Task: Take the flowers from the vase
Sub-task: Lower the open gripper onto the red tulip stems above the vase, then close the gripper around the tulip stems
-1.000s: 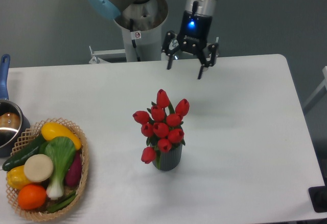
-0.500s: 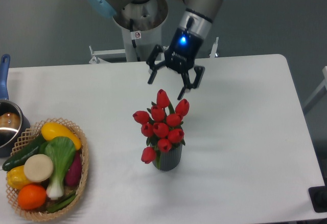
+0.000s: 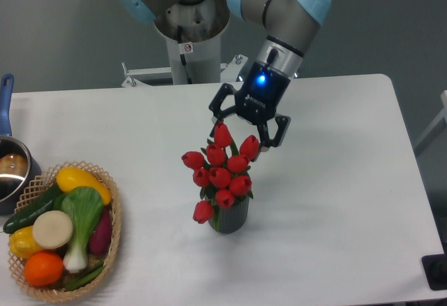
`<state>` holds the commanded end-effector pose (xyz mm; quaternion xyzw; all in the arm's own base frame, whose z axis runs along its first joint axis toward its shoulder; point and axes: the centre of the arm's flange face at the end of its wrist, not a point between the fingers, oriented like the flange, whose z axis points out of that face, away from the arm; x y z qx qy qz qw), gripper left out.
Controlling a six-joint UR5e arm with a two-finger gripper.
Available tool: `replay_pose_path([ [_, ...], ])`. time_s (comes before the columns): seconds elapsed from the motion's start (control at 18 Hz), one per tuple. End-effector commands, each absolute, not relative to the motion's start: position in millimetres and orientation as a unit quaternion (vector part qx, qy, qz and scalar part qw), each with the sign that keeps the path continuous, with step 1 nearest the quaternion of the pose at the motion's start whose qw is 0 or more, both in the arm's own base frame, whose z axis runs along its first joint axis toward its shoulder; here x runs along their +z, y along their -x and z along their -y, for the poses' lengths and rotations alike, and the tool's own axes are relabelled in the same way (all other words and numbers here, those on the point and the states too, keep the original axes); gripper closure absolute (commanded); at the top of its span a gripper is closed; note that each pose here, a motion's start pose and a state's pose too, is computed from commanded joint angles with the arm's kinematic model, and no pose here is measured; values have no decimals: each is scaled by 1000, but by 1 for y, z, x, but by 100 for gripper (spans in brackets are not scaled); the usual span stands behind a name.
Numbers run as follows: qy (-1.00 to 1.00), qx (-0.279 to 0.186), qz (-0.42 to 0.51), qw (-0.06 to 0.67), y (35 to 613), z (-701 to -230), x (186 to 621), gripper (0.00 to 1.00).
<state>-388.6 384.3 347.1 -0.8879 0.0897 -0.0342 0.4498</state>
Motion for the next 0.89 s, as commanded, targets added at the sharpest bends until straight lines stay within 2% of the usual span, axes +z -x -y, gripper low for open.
replay_pose_path([
  [0.17, 883, -51, -98, 456, 383, -397, 340, 0],
  [0.39, 853, -91, -101, 503, 390, -416, 332, 0],
  [0.44, 853, -91, -101, 503, 392, -417, 332, 8],
  [0.5, 853, -90, -101, 504, 393, -417, 333, 21],
  [0.61, 853, -89, -102, 504, 393, -416, 333, 66],
  [0.67, 853, -86, -105, 504, 393, -416, 334, 86],
  [0.72, 853, -85, -106, 503, 393, -416, 334, 100],
  [0.89, 856, -76, -108, 500, 395, -414, 340, 100],
])
